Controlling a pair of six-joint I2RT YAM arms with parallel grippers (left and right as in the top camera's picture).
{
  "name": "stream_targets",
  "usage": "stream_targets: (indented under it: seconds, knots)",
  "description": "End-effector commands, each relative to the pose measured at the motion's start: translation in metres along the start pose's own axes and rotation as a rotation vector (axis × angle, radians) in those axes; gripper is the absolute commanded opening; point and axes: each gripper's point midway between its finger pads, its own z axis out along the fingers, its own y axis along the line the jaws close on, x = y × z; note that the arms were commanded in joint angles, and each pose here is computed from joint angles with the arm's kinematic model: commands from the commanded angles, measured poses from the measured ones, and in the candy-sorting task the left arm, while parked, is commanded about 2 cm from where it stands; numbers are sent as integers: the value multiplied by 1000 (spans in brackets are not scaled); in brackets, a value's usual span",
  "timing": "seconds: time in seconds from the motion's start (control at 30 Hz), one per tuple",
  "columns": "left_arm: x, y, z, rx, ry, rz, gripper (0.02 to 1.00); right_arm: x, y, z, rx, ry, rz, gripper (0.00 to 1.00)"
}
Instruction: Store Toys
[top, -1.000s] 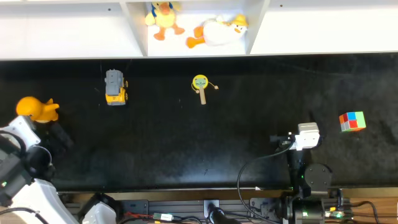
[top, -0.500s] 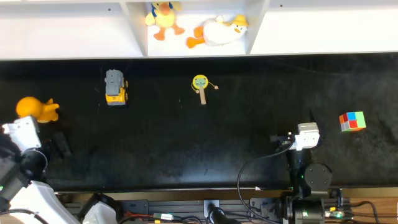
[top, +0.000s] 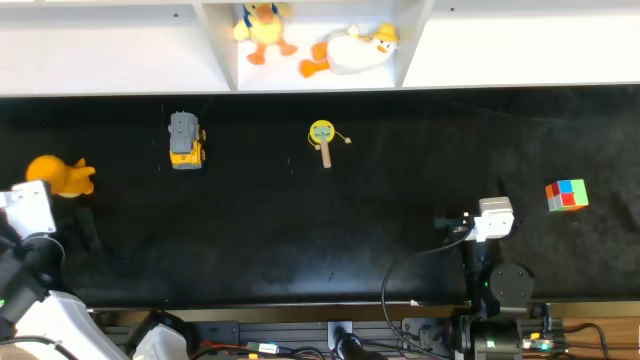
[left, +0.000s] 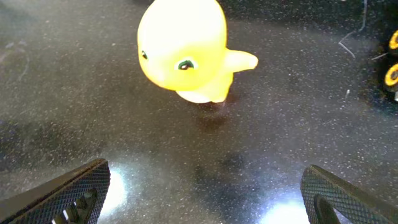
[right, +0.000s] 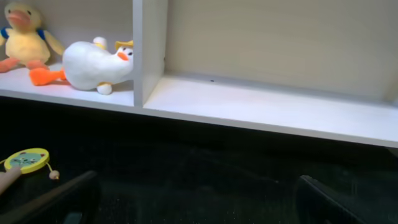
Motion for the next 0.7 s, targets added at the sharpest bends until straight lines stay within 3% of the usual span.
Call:
stream_targets:
  seconds: [0.03, 0.1, 0.3, 0.7]
  knots:
    - [-15, 18, -8, -57, -53, -97, 976, -1, -1, 0, 6, -10, 1, 996]
    - [-16, 22, -10, -64, -66, -151, 996, -1, -1, 0, 6, -10, 1, 993]
    - [-20, 29, -10, -69, -88, -158, 998, -1, -1, 0, 6, -10, 1, 993]
    - [-30, 50, 16, 92, -82, -168, 998, -1, -1, 0, 5, -11, 1, 996]
